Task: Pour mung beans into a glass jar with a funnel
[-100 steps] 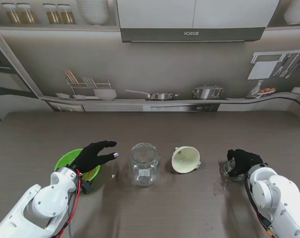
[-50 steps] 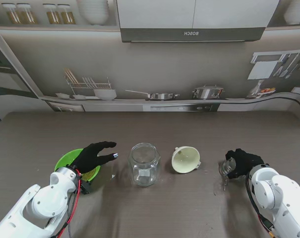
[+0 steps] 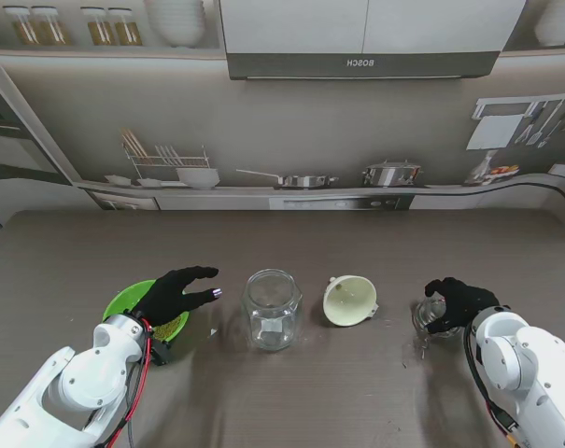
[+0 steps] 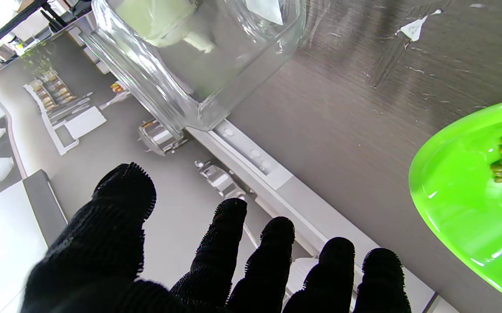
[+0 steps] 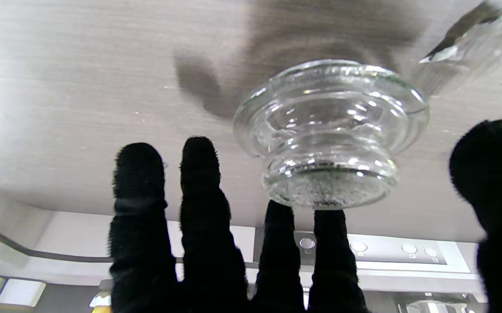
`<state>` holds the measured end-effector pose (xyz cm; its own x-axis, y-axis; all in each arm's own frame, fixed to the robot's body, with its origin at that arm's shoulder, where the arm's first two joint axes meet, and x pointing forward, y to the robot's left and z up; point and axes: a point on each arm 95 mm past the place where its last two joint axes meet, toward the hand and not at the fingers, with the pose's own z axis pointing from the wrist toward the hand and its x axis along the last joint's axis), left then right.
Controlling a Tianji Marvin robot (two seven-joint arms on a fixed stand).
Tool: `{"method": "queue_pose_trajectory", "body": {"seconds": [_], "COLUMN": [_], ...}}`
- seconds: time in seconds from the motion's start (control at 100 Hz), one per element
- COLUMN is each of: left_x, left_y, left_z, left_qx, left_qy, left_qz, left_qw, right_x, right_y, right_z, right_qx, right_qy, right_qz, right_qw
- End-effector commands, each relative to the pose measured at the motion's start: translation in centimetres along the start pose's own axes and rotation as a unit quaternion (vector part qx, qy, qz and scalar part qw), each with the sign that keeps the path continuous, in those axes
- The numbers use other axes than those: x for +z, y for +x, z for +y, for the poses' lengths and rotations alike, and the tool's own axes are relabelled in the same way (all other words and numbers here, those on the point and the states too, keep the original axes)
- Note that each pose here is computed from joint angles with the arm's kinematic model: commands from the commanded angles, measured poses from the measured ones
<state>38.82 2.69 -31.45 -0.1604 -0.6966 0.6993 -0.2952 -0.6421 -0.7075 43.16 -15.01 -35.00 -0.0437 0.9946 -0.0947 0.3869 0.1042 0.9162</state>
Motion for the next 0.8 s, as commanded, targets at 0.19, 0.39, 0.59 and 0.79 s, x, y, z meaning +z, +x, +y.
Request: {"method": "queue_pose_trajectory", "body": {"seconds": [0.19,0.39,0.59,0.79], "left_x": [-0.1,-0.1,-0.1,-0.2], "left_y": [0.1,0.1,0.0,-0.1], "left_z": [0.1,0.1,0.0,-0.1], "left_qx": [-0.002,-0.001,-0.002,-0.001], "left_qy": [-0.01,-0.01,-0.008,-0.006], "left_qz": [0.0,0.001,0.002,0.003], "left_qw": [1.0,0.9999,1.0,1.0], "right_x": [-0.4,-0.5,0.0,1.1], "right_y": [0.9,2.5,4.9,7.3], "right_z": [2.0,4.6,6.7,8.2], "right_qx": [-0.004,0.007,0.027,0.029], "right_qy": [-0.03,-0.067,-0.082,-0.085], "right_qz": [0.007,0.028,0.059,0.082], "right_qw": [0.9995,0.9974,0.9945,0.9925]}}
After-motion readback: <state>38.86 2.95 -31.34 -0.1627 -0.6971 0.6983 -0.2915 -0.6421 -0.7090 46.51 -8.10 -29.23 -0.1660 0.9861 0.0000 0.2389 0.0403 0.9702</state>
